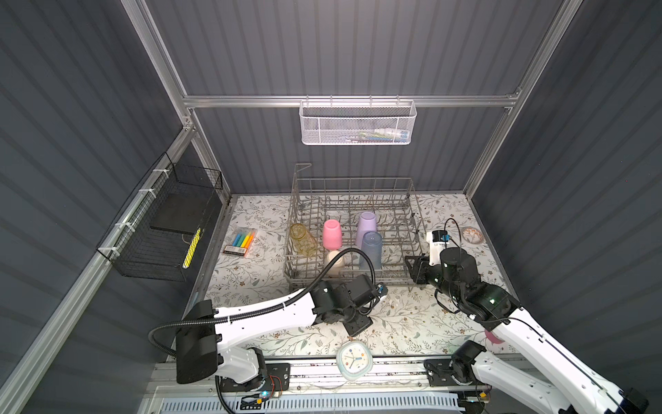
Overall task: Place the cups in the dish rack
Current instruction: 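Move the left gripper down to the pink cup on the table, then close the left gripper on the pink cup's rim and lift it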
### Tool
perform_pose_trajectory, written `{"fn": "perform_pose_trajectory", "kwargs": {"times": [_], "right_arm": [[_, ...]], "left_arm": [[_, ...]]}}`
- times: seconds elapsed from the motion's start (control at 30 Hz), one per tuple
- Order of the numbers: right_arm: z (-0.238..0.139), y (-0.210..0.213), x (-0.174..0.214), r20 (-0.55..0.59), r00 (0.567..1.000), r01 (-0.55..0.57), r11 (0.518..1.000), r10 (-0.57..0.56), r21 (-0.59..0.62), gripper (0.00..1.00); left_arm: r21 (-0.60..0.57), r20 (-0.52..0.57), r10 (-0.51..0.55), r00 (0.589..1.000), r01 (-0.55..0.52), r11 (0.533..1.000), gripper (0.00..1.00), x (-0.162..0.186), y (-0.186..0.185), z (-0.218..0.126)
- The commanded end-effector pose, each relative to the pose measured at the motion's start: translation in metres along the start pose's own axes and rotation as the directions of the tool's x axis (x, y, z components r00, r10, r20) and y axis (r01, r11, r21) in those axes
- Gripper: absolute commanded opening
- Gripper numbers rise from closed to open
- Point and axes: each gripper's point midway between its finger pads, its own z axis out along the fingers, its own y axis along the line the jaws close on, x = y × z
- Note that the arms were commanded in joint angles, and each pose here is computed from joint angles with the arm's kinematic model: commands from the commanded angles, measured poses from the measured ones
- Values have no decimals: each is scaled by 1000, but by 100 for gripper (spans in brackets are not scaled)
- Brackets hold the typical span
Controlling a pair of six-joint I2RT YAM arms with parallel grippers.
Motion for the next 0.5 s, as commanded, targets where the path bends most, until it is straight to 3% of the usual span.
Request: {"fn": "perform_pose_trajectory", "kwargs": {"times": [0.0,0.47], "right_arm": [[0,-2,-5,34,999,-8,1000,9,-12,41],[4,-19,2,29,998,-48,999,48,-3,42]], "left_arm": [[-50,3,-16,1000,16,999,61,-1,7,9],[-111,-98,8,995,-19,994,42,10,16,34]]}}
